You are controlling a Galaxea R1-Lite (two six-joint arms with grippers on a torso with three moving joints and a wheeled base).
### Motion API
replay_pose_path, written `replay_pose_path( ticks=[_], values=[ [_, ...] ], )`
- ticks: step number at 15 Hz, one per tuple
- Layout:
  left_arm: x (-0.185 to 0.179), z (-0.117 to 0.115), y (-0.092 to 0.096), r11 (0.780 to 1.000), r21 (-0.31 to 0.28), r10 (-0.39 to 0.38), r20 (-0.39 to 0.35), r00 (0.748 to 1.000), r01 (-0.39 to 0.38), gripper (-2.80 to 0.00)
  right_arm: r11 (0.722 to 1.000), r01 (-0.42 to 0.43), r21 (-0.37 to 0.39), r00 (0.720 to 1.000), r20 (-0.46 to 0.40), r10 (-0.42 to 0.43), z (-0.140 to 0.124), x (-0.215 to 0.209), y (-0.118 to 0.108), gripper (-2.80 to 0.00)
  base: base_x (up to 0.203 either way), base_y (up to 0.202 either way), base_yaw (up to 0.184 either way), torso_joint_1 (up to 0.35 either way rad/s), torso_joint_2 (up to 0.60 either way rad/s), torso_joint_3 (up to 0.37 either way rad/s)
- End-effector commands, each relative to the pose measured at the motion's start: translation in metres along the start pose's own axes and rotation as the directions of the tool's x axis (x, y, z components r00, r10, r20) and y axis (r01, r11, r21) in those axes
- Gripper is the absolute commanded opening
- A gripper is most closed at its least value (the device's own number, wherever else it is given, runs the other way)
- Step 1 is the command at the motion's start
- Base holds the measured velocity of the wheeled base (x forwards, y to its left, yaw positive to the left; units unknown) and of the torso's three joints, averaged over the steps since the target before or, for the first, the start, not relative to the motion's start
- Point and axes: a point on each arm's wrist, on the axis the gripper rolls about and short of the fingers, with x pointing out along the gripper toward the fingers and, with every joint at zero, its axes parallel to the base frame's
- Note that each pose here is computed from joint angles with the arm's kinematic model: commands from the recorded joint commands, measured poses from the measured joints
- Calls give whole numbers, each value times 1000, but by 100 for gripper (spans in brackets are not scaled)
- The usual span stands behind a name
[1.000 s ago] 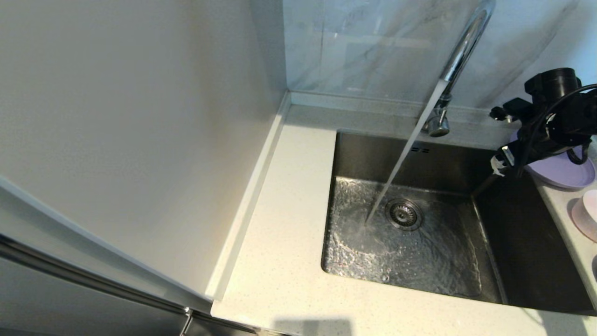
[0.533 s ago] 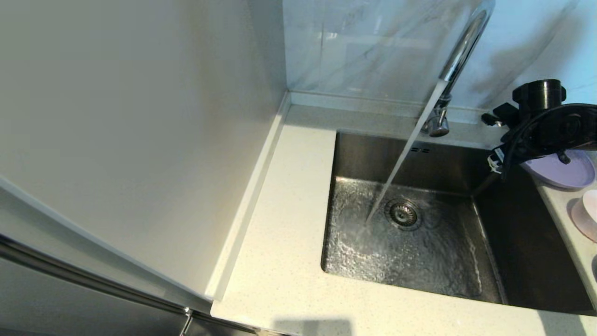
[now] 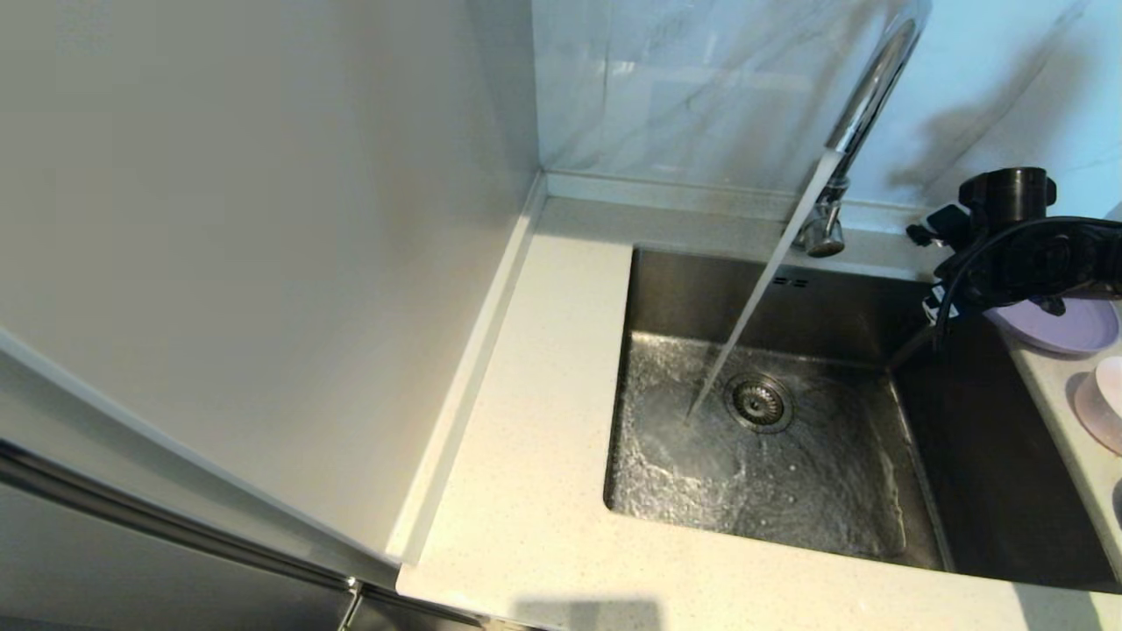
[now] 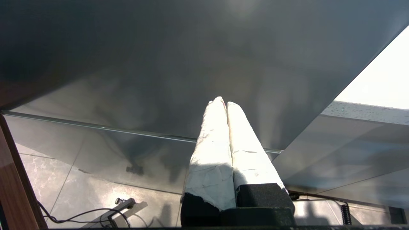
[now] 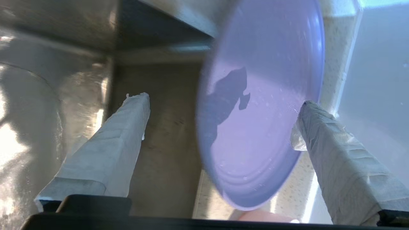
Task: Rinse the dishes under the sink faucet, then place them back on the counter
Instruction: Pick up the plate
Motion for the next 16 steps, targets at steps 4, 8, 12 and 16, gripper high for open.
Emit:
replay_pose_path(
  ticks=[4, 8, 12, 16],
  values=[
    [0, 0, 0, 1000, 0, 1, 0, 1000, -1, -280, 1000, 27, -5, 999, -30, -27, -8, 8, -13, 0, 0, 0, 0, 0, 0, 0],
    [0, 0, 0, 1000, 0, 1, 0, 1000, -1, -280, 1000, 28, -8, 999, -33, -28, -9, 7, -15, -280, 0, 0, 0, 0, 0, 0],
    [0, 0, 0, 1000, 0, 1, 0, 1000, -1, -280, 1000, 15, -13, 1000, -6, -15, -2, 0, -10, -280, 0, 0, 0, 0, 0, 0],
    [0, 0, 0, 1000, 0, 0, 0, 1000, 0, -280, 1000, 10, -6, 999, 32, -10, 7, -11, -8, -280, 0, 0, 0, 0, 0, 0]
  ],
)
